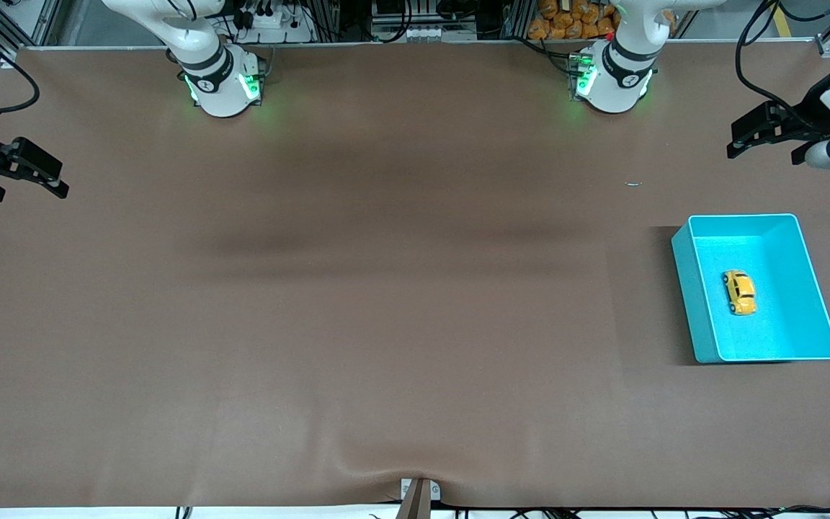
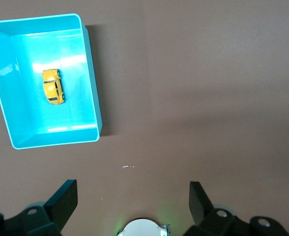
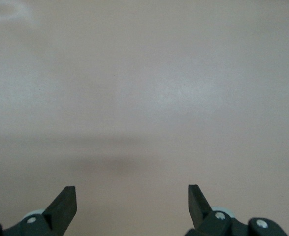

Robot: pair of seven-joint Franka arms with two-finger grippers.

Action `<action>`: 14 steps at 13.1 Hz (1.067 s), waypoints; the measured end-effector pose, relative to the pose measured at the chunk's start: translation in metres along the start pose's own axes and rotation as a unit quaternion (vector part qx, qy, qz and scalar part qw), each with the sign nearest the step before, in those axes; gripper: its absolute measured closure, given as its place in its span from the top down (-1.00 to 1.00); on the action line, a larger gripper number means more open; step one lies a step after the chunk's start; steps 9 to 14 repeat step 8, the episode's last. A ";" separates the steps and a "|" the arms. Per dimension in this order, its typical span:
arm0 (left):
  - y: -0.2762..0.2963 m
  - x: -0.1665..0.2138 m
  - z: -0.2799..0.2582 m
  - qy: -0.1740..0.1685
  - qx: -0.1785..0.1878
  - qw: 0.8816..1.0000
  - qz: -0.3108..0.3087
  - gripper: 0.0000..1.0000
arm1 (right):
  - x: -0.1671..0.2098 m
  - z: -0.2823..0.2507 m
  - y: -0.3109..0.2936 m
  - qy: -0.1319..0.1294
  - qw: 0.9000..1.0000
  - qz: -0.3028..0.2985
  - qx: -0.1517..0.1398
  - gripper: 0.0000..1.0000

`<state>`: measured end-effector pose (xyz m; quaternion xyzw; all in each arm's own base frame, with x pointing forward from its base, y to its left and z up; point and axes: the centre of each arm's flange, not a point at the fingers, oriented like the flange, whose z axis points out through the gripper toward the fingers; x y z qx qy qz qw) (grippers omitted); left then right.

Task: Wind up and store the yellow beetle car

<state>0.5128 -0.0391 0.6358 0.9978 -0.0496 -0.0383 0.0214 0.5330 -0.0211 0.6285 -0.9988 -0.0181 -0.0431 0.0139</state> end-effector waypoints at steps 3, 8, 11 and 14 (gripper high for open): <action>0.015 0.001 0.001 0.000 0.001 1.000 0.010 1.00 | 0.000 0.000 0.000 0.000 1.000 0.000 0.000 1.00; 0.017 0.001 0.001 0.000 0.002 1.000 0.011 1.00 | 0.000 0.000 0.001 0.000 1.000 0.001 0.000 1.00; 0.017 0.001 0.001 0.000 0.002 1.000 0.011 1.00 | 0.000 0.000 0.001 0.000 1.000 0.001 0.000 1.00; 0.017 0.001 0.001 0.000 0.002 1.000 0.011 1.00 | 0.000 0.000 0.001 0.000 1.000 0.001 0.000 1.00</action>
